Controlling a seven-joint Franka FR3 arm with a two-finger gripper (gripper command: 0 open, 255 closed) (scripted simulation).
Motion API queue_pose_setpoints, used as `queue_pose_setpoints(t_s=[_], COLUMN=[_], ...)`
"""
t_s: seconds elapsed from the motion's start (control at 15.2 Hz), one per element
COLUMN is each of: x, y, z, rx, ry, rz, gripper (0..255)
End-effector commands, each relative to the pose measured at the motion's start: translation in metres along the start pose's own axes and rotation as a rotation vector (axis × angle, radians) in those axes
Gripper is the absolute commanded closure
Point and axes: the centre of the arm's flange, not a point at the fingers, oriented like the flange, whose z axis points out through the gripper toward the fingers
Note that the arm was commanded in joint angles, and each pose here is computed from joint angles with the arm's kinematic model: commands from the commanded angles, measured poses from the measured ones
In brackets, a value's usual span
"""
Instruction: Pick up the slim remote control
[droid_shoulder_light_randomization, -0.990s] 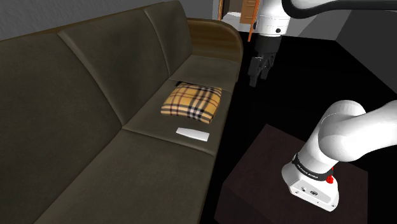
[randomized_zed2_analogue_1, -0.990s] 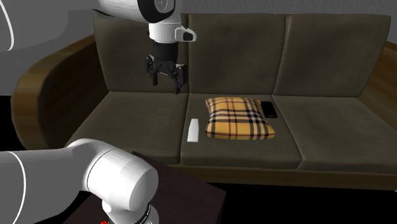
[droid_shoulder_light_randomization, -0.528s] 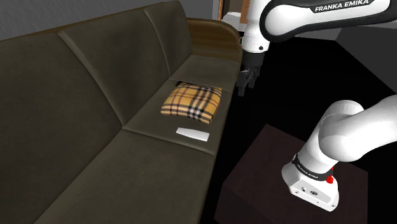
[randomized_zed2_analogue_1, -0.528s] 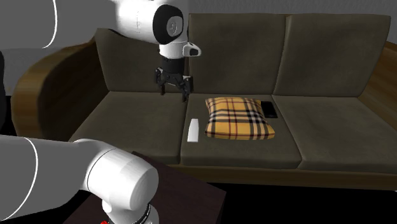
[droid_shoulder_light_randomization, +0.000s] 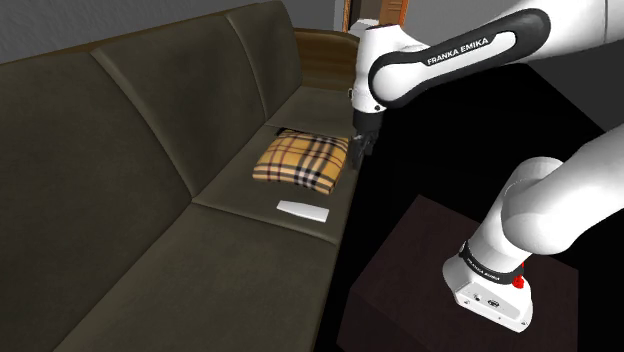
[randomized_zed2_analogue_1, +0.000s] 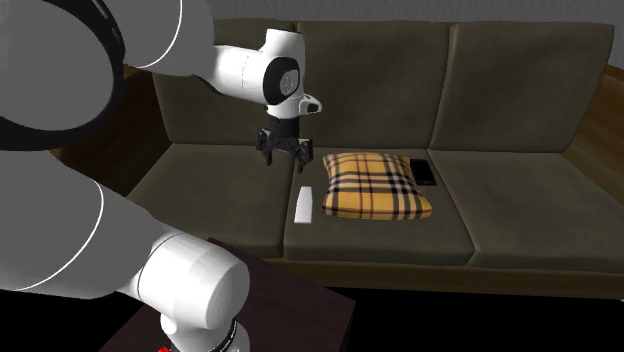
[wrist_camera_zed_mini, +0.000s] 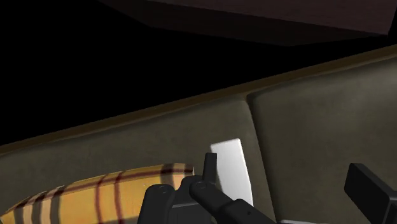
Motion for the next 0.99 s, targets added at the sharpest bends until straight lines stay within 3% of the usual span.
queue_pose_setpoints(t_s=[0.0, 0.92], x=[0.017, 0.129], y=[0.0, -0.007], z=[0.021, 0.166], rx=[-0.005, -0.043], ry=[0.004, 0.016], rz=[-0.023, -0.178], gripper=[0, 0])
